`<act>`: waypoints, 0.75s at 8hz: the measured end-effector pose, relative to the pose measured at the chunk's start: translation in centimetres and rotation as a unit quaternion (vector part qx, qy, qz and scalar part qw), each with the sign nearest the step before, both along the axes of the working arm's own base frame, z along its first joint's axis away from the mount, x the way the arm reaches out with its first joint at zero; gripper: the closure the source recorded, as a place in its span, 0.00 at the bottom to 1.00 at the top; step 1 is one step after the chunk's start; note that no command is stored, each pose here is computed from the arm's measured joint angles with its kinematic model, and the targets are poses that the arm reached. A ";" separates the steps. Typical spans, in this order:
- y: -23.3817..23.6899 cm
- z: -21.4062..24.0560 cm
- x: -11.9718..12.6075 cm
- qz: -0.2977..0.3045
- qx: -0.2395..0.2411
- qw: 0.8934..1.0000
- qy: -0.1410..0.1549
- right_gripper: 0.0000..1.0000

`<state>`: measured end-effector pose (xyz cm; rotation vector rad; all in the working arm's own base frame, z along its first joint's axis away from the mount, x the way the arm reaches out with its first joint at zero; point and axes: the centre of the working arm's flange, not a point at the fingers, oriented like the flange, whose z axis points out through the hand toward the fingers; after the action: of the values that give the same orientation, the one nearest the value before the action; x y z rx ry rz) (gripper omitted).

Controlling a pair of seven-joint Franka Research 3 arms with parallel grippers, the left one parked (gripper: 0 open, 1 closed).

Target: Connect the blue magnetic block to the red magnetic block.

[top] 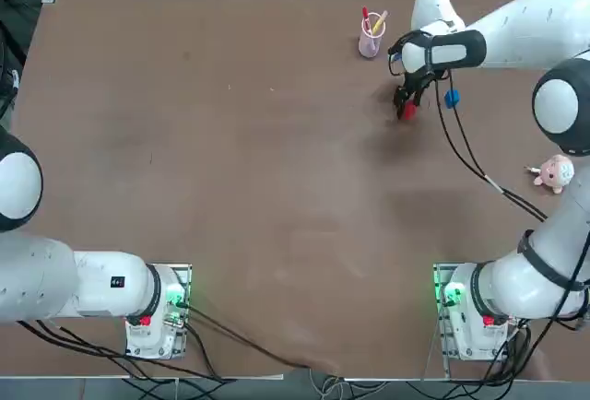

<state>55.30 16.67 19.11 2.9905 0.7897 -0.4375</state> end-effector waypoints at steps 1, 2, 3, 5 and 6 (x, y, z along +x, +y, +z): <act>-0.1 -0.3 0.0 -0.001 0.000 1.000 0.002 0.13; -0.4 -0.6 0.0 -0.003 -0.001 1.000 0.004 0.37; -0.6 -0.4 0.1 -0.005 -0.001 1.000 0.002 0.52; -1.4 0.3 0.7 -0.039 -0.009 0.999 -0.007 0.52; -1.9 1.5 1.4 -0.083 -0.020 0.996 -0.013 0.52</act>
<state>56.69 14.75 20.65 3.0294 0.5263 -0.4119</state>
